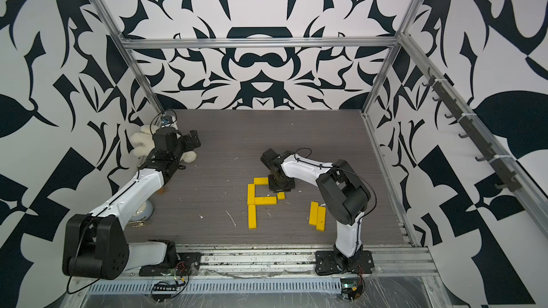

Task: Assemble the number 8 with building blocks
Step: Assemble the building block at the center of the board.

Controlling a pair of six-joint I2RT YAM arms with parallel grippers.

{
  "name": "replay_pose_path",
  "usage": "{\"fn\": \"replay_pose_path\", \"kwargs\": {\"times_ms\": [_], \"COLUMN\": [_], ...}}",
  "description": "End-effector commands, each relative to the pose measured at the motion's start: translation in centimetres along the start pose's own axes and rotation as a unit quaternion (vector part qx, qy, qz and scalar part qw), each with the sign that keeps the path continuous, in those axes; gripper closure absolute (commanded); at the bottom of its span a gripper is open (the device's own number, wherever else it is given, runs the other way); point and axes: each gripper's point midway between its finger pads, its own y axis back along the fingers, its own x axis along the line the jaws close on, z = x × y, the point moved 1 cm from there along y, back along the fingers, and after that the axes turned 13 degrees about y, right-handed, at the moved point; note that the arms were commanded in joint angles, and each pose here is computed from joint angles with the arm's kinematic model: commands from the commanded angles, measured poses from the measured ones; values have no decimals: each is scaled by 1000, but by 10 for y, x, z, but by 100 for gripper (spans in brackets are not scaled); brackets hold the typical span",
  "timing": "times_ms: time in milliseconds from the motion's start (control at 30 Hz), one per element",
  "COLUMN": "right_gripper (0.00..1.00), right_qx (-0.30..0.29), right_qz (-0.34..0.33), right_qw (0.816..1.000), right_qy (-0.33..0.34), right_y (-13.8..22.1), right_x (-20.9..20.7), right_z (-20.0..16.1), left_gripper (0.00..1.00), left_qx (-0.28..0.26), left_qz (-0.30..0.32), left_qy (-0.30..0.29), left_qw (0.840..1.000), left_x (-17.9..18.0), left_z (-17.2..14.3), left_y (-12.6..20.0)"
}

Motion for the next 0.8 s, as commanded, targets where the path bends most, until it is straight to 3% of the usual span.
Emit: {"fn": "replay_pose_path", "kwargs": {"times_ms": [0, 767], "right_gripper": [73, 68], "right_qx": [-4, 4], "right_qz": [-5, -3], "right_qw": [1000, 1000], "right_qy": [-2, 0], "right_y": [6, 1], "right_x": [2, 4], "right_z": [5, 1], "left_gripper": [1, 1], "left_qx": [-5, -4], "left_qz": [-3, -8], "left_qy": [1, 2], "left_qw": [1000, 1000], "left_x": [0, -1], "left_z": [2, 2], "left_y": [1, 3]}}
